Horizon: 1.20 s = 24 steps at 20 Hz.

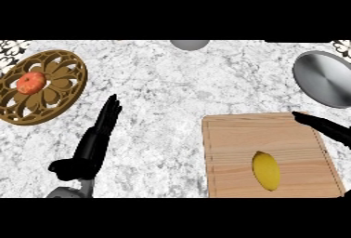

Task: Pick the lemon from the cutting board and place it in the pan

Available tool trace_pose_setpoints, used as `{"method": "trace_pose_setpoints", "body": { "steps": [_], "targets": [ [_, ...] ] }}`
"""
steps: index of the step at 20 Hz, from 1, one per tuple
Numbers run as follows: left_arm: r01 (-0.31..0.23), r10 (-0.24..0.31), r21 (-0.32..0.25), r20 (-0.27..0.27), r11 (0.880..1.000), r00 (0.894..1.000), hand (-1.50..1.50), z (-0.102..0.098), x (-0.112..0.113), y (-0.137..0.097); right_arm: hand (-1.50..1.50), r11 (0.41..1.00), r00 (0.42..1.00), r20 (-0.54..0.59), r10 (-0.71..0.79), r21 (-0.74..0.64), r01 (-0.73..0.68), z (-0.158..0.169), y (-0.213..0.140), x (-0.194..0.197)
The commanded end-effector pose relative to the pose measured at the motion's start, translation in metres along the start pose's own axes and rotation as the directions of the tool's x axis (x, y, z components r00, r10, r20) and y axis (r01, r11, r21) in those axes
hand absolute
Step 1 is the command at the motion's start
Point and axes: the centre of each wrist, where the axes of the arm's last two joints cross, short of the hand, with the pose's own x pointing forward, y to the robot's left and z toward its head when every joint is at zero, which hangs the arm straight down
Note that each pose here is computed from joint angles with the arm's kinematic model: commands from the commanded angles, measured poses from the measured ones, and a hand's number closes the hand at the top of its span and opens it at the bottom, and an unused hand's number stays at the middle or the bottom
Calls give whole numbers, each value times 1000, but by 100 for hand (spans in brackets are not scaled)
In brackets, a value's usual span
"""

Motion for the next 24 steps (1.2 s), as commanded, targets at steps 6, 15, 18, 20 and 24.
{"method": "trace_pose_setpoints", "body": {
  "steps": [6,15,18,20,24],
  "targets": [
    [-9,9,-5,-6,1000,1000,0,-7,4,6,-150,947,958,-91,273,201,-251,-49,53,23],
    [-10,10,2,-12,1000,1000,0,-2,-3,-12,-150,943,956,-132,263,247,-225,-53,76,8],
    [4,-4,19,7,1000,1000,0,-2,6,-15,-150,947,955,-161,250,245,-207,-48,66,9],
    [1,-1,24,9,1000,1000,0,1,-5,20,-150,960,961,-168,220,213,-182,-60,79,10],
    [-9,9,9,-1,1000,1000,0,15,4,-16,-150,969,970,-150,191,189,-162,-56,62,9]
  ]
}}
